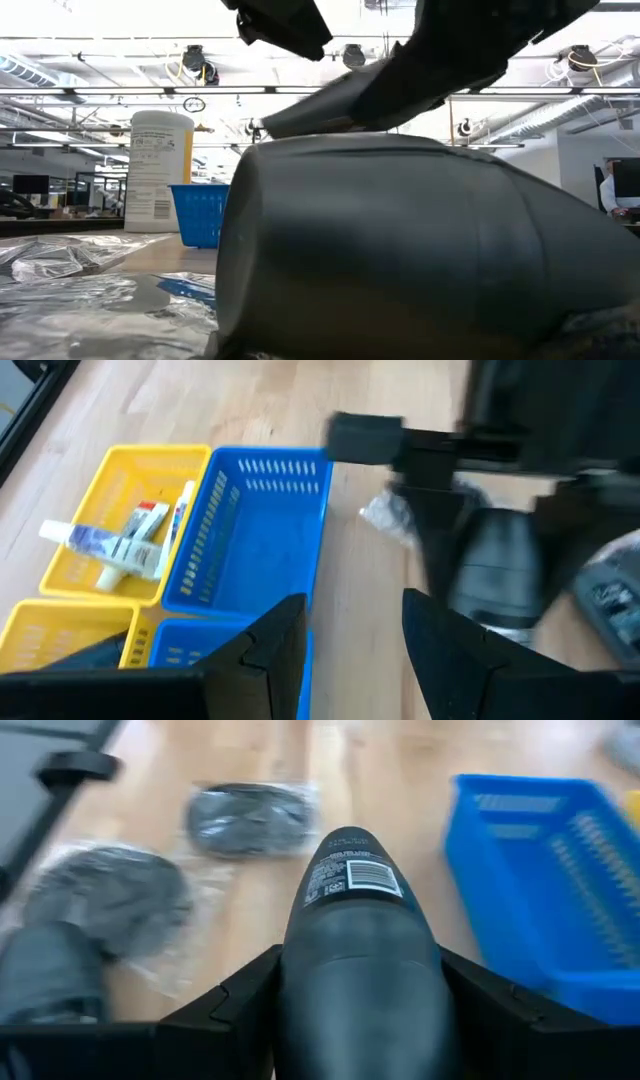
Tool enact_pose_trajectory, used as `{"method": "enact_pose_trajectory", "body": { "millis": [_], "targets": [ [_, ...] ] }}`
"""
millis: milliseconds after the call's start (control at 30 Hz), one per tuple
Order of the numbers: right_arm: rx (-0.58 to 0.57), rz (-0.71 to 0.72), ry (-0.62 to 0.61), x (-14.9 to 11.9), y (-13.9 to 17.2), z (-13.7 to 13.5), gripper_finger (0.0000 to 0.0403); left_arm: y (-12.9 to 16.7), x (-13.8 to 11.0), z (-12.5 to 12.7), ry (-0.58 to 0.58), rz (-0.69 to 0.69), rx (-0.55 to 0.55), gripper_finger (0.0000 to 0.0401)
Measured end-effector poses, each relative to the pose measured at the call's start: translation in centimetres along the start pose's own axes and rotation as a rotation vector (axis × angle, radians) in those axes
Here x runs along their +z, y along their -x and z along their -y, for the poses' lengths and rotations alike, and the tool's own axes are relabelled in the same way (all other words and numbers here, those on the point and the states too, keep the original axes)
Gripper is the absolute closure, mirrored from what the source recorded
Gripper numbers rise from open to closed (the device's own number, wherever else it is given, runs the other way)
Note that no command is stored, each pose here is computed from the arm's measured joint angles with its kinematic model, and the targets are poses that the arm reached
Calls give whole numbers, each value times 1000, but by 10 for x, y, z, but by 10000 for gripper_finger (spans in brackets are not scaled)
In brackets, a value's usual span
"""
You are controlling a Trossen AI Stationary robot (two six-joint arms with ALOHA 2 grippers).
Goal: Pick & Place Travel size toiletries
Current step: Put the top deodorant into the left blue bin
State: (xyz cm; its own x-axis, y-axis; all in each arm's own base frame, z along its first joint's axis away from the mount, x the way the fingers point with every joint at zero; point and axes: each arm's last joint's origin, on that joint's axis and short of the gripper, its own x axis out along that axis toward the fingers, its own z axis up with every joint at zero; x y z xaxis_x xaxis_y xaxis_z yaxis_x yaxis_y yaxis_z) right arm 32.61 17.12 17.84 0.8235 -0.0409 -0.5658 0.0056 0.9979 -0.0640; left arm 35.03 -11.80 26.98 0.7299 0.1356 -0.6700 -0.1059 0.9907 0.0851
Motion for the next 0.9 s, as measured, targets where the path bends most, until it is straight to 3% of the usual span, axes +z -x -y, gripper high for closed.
{"method": "enact_pose_trajectory", "body": {
  "millis": [200, 333, 500, 667, 900],
  "targets": [
    [-118, -63, 59, 2, 20, 10, 200, -2, 9, -3, 60, 69, -21, 240],
    [-198, -104, 93, -4, 33, 17, 200, -3, 18, -14, 117, 103, -120, 240],
    [-264, -73, 93, -8, 53, 27, 200, -8, 26, -34, 178, 90, -256, 240],
    [-306, -13, 95, -14, 77, 31, 200, -13, 29, -55, 245, 87, -246, 240],
    [-340, 75, 116, -11, 102, 28, 200, -17, 42, -79, 363, 162, -332, 240]
  ]
}}
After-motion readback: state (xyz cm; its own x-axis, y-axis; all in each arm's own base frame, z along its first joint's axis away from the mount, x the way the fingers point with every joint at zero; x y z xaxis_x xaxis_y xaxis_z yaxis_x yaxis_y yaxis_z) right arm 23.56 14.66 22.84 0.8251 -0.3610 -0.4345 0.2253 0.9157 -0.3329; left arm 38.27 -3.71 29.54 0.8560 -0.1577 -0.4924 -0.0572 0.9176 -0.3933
